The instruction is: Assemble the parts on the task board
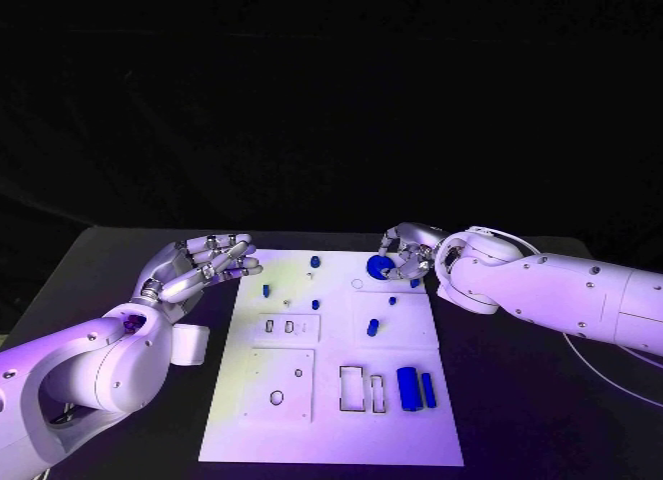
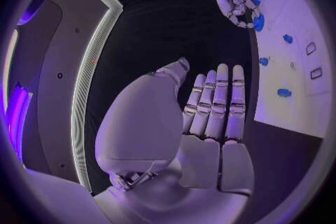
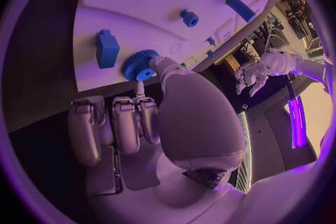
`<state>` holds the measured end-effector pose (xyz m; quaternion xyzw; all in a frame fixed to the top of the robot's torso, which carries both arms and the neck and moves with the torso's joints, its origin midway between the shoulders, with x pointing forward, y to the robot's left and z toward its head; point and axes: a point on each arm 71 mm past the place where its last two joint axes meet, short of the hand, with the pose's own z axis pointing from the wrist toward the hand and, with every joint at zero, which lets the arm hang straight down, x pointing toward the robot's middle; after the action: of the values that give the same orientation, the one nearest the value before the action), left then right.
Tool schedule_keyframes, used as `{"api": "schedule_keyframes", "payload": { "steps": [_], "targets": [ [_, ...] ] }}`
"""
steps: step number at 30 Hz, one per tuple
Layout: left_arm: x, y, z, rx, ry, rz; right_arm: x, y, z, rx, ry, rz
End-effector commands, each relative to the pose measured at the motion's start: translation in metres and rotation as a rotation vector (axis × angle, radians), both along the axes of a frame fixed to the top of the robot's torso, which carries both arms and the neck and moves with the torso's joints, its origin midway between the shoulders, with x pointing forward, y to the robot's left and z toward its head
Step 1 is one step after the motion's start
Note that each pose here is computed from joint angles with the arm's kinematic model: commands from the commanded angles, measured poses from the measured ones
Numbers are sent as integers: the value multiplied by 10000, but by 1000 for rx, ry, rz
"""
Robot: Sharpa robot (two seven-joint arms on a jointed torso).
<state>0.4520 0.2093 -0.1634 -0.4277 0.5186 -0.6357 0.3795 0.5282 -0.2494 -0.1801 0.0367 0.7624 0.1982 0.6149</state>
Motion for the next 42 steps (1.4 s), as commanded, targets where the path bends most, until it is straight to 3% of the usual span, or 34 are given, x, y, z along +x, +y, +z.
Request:
{"api": "schedule_keyframes", "payload": {
  "steps": [1,19,28,42],
  "targets": [
    [-4,-18,11,-11,-2,-19,-4,3,-36,-25,21,9],
    [-5,-15,7,-9,4,-22,0,29,-101,-80,35,26],
    [-4,-14,5,-8,6,-22,-18,60,-80,-98,-18,40],
    [-5,-22,0,-5,12,-19,-87,183,18,-22,-129,78]
  ]
}}
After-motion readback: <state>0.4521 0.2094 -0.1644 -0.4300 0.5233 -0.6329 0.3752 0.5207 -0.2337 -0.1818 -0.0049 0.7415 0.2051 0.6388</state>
